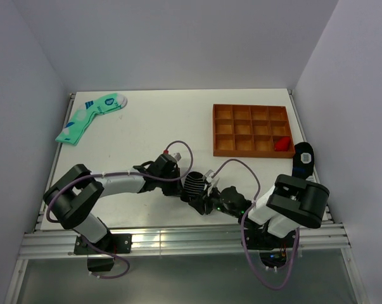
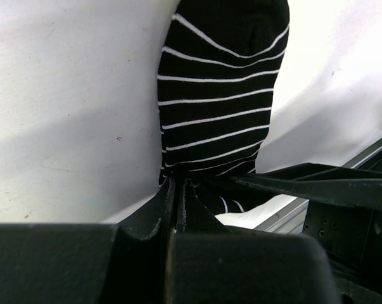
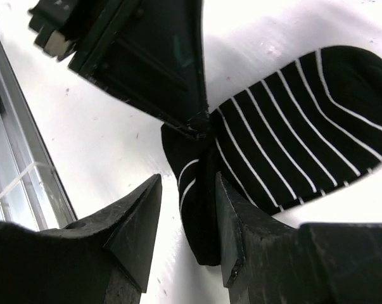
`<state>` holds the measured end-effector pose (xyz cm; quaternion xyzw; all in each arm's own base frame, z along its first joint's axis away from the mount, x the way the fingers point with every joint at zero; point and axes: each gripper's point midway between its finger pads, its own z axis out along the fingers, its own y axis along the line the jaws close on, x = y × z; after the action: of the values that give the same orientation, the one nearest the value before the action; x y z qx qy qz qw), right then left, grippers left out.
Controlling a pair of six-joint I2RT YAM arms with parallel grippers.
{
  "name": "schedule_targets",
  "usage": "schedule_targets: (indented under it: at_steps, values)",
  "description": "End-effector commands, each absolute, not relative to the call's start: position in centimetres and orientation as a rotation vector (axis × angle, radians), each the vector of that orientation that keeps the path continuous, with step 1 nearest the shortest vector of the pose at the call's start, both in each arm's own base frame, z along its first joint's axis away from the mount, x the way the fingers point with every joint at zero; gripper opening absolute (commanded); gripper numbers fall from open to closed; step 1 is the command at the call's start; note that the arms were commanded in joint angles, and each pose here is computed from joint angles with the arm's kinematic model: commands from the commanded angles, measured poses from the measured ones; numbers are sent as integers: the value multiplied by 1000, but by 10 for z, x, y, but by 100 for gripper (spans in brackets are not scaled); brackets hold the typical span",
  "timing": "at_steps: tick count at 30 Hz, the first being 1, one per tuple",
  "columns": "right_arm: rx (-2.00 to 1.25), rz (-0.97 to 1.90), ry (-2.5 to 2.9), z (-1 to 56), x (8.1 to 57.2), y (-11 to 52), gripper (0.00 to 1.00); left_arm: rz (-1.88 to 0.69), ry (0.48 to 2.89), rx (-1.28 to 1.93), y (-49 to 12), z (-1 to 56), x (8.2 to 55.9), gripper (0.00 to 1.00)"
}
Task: Roll the socks
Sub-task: Roll the sock at the center of the board.
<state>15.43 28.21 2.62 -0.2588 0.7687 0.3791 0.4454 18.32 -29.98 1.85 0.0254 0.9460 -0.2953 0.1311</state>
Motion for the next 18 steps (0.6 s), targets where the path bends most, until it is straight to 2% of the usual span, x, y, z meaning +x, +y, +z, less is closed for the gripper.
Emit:
schedule_targets:
  at_steps: [1, 11, 16, 18]
  values:
    - [-645, 871, 1867, 32, 161, 283, 46, -645, 2917, 116, -263, -20, 158, 0]
    - [-620, 803, 1921, 15, 165, 275, 45, -723, 2928, 95, -266, -17, 156, 0]
    - [-599, 797, 1962, 7, 166, 275, 37, -746, 2929, 87, -267, -17, 155, 0]
    - [-589, 803, 1975, 4, 166, 276, 30, -766, 2921, 74, -268, -17, 154, 0]
